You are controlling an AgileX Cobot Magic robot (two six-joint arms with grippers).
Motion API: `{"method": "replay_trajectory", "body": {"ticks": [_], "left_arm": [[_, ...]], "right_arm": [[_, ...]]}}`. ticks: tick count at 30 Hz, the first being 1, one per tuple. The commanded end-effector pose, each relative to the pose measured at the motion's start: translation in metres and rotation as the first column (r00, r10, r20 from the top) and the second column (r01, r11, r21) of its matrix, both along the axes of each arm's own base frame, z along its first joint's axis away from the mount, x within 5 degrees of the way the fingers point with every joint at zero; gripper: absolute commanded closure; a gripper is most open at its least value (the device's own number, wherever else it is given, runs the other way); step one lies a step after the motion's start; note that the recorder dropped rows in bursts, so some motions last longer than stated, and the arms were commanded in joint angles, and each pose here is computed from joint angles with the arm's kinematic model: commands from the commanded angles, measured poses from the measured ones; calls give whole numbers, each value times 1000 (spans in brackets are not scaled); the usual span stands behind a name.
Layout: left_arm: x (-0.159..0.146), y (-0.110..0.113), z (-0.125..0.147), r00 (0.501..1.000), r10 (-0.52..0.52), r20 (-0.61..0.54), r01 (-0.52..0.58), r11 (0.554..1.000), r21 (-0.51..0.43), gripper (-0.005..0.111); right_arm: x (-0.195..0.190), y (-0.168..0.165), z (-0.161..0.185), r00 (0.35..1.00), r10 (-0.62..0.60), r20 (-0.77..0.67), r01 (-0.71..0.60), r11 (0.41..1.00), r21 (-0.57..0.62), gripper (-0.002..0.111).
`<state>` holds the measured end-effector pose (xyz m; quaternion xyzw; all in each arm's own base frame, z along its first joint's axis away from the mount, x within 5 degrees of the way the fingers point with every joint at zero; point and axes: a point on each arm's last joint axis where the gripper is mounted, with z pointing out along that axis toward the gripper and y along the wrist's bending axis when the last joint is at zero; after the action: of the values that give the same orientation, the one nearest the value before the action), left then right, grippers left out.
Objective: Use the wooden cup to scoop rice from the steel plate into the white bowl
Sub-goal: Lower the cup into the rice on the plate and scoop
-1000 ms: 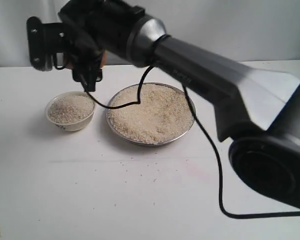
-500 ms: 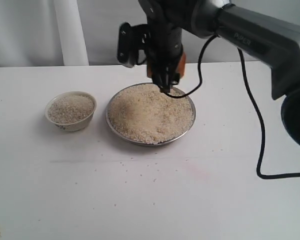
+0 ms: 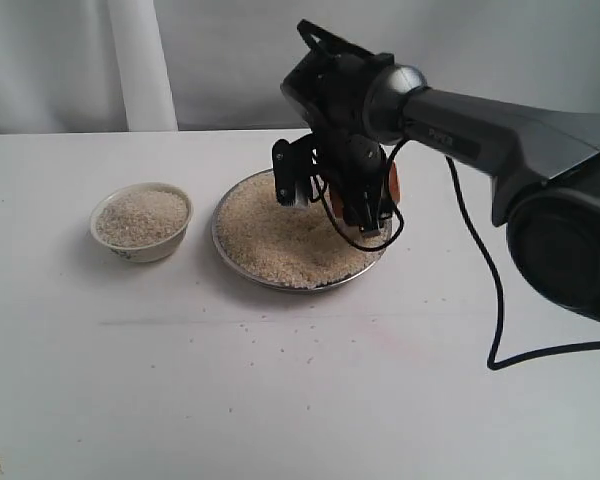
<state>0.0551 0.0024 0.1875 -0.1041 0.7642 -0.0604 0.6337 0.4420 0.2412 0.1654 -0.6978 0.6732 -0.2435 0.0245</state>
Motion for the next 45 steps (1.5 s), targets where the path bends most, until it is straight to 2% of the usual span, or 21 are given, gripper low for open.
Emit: {"method": "replay_trajectory", "body": {"ticks": [1, 4, 17, 26, 36, 45], "left_arm": [[0, 0, 2, 1000, -4, 12, 4, 1000, -4, 107], [0, 0, 2, 1000, -4, 12, 4, 1000, -4, 107], [0, 0, 2, 1000, -4, 12, 4, 1000, -4, 107], [0, 0, 2, 1000, -4, 12, 4, 1000, -4, 107], [0, 0, 2, 1000, -4, 12, 4, 1000, -4, 107], [0, 0, 2, 1000, -4, 12, 4, 1000, -4, 107]], "right_arm": [[1, 3, -6, 999, 40, 22, -39, 997, -71, 108], [2, 5, -18, 997, 68, 35, -63, 988, -141, 108], [-6, 33, -66, 983, 183, 8, -178, 963, -201, 108], [-13, 54, -70, 968, 247, 39, -240, 963, -126, 108], [-20, 68, -77, 977, 212, 10, -212, 975, 72, 108], [-23, 72, -79, 983, 182, -13, -179, 974, 141, 108]]}}
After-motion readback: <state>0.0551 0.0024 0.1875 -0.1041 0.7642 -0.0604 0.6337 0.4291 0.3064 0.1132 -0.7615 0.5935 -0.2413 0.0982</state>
